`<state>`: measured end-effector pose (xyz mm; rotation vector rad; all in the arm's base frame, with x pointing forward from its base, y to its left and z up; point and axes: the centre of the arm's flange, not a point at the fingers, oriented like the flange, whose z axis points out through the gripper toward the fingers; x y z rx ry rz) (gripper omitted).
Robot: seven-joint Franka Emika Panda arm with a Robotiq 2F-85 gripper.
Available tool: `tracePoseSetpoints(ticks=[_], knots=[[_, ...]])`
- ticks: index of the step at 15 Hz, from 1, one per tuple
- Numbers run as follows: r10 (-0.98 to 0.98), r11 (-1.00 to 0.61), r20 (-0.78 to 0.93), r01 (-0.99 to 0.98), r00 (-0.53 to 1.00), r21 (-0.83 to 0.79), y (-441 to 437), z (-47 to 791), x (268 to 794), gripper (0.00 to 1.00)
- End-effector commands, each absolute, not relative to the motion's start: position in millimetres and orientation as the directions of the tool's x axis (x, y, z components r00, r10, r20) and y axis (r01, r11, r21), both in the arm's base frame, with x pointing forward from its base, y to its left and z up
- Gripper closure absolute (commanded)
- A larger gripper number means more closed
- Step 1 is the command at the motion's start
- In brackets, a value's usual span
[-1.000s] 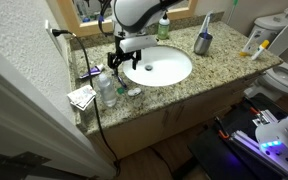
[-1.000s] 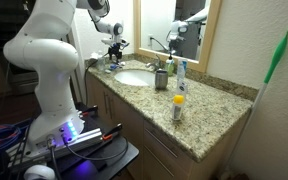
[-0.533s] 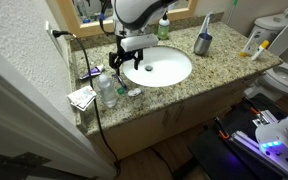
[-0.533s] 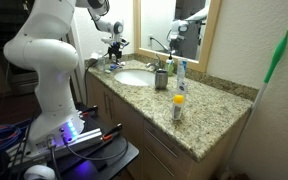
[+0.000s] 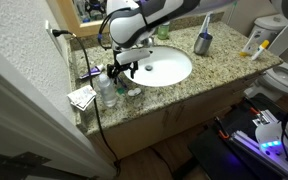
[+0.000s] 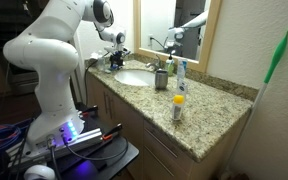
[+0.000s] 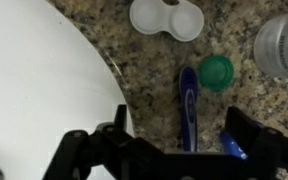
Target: Move the shaving stick to the right side of the sink counter
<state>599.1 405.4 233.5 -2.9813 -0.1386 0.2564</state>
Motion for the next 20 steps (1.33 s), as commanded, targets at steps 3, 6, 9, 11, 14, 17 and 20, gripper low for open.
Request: tracePoseSetpoints(ticks=[3, 6, 9, 11, 14, 17, 20], knots=[[0.087, -0.989, -0.171, 0.064, 0.982, -0.136, 406.8, 222.2, 605.8, 0.26], [0.079, -0.991, -0.176, 0.058, 0.981, -0.124, 401.0, 219.0, 608.2, 0.48], [0.071, -0.993, -0.177, 0.054, 0.982, -0.102, 393.4, 219.4, 611.6, 0.68], [0.071, -0.994, -0.177, 0.054, 0.982, -0.095, 391.2, 221.9, 613.1, 0.81], [0.071, -0.995, -0.174, 0.056, 0.982, -0.088, 389.0, 224.8, 614.7, 0.99], [0.078, -0.993, -0.172, 0.062, 0.982, -0.098, 387.2, 228.5, 612.8, 0.96], [0.083, -0.992, -0.177, 0.063, 0.981, -0.112, 388.1, 228.3, 612.4, 0.96]])
